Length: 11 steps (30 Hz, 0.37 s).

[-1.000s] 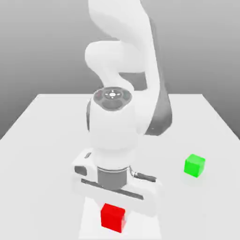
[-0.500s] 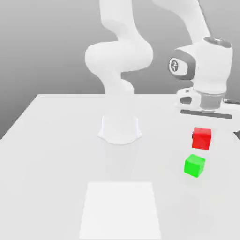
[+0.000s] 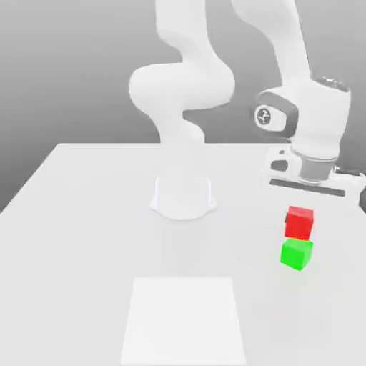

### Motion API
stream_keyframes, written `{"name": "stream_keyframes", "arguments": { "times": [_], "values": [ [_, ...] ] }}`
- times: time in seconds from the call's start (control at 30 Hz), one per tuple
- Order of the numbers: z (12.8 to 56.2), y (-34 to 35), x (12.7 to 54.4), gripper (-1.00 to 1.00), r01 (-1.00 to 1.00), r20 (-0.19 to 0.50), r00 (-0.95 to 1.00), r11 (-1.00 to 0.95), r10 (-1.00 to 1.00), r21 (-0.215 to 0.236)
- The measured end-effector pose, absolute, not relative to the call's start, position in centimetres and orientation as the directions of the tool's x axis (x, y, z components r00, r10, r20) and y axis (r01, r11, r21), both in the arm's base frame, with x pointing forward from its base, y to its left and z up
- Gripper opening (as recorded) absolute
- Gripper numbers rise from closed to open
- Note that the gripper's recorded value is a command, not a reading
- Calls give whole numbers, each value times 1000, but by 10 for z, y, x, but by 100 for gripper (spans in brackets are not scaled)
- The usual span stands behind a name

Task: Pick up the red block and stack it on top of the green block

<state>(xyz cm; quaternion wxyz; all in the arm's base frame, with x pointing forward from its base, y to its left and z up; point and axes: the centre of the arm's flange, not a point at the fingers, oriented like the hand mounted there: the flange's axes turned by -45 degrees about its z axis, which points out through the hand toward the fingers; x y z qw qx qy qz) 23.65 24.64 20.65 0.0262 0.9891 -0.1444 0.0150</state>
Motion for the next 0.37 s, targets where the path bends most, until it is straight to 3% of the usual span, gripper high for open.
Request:
{"name": "stream_keyframes", "arguments": {
  "times": [0.37],
  "values": [
    [186, 246, 235, -100, -286, 22, 958, -957, -286, 41]
  ]
}}
